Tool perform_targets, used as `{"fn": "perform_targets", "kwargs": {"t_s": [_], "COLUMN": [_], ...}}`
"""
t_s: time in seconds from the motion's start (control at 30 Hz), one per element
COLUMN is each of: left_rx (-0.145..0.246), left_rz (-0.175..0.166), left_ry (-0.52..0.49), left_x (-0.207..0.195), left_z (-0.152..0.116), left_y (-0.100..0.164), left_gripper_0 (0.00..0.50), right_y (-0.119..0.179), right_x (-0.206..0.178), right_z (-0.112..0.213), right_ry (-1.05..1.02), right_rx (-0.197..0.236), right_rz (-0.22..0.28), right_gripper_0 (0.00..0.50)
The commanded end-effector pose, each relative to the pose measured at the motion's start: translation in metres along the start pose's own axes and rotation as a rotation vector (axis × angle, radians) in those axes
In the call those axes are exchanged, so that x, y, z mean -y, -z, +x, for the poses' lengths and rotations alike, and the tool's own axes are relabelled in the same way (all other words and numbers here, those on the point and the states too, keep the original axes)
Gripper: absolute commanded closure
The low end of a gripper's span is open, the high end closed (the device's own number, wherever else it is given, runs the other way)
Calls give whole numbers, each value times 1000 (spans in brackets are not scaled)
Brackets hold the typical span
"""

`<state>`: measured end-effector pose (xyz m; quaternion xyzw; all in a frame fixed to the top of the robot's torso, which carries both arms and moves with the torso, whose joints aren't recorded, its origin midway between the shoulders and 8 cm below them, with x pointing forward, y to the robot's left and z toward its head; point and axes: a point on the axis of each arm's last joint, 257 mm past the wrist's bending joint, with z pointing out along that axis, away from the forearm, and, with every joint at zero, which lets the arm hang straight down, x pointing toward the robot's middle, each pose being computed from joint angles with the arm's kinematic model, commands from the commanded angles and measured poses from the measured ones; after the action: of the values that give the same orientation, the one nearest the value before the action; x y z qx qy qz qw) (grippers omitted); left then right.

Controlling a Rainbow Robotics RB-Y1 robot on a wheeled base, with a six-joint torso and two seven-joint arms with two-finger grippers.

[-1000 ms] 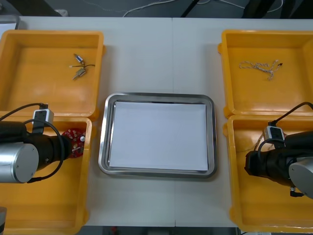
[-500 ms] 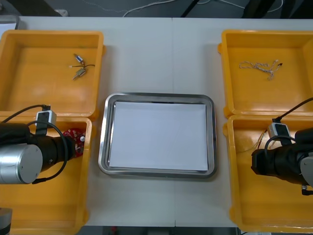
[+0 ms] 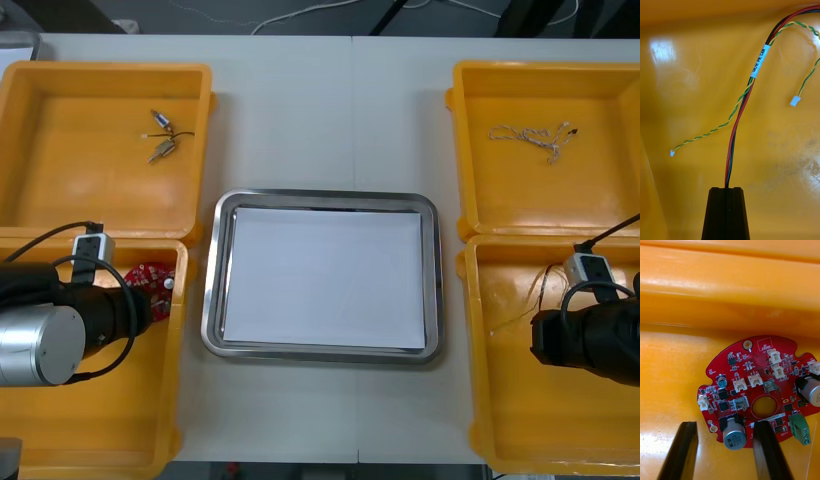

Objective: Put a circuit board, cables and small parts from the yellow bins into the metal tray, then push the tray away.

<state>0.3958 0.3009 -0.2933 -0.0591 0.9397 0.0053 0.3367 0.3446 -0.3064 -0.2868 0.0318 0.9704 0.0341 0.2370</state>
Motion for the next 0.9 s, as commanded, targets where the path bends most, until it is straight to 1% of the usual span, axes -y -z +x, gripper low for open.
{"fn": "perform_targets", "kwargs": {"t_s": [0.03, 0.1, 0.13, 0.2, 0.23, 0.3, 0.4, 0.57, 0.67, 0.7, 0.77, 0.8, 0.9], "left_rx": [-9, -8, -8, -6, -6, -4, -4, -5, -4, -3, -4, -6, -23], "left_rz": [4, 4, 4, 2, 2, 3, 3, -12, -19, -22, -17, -8, 4], "left_ry": [-111, -114, -114, -114, -114, -112, -112, -144, -164, -169, -175, -180, -202], "left_x": [4, 4, 4, 4, 4, 4, 2, -10, -19, -23, -26, -27, -37], "left_z": [11, 11, 11, 10, 10, 10, 9, 12, 14, 16, 17, 17, 20], "left_y": [0, 0, 0, 0, 0, 0, 0, 1, 2, 2, 3, 4, 8], "left_gripper_0": [188, 255, 274, 339, 382, 438, 454, 445, 447, 455, 458, 458, 452], "right_y": [13, 15, 15, 18, 19, 20, 22, 24, 25, 25, 26, 26, 27], "right_x": [10, 14, 14, 18, 20, 22, 25, 33, 38, 40, 42, 44, 48], "right_z": [9, 14, 15, 21, 24, 27, 34, 43, 49, 51, 54, 57, 62], "right_ry": [15, 12, 10, 5, 2, 0, -6, -21, -30, -34, -37, -41, -48], "right_rx": [6, 2, 0, -5, -9, -12, -19, -35, -43, -49, -53, -57, -66], "right_rz": [8, 12, 12, 16, 16, 18, 22, 30, 34, 37, 38, 42, 44], "right_gripper_0": [500, 500, 500, 500, 500, 500, 500, 500, 500, 500, 500, 500, 500]}}
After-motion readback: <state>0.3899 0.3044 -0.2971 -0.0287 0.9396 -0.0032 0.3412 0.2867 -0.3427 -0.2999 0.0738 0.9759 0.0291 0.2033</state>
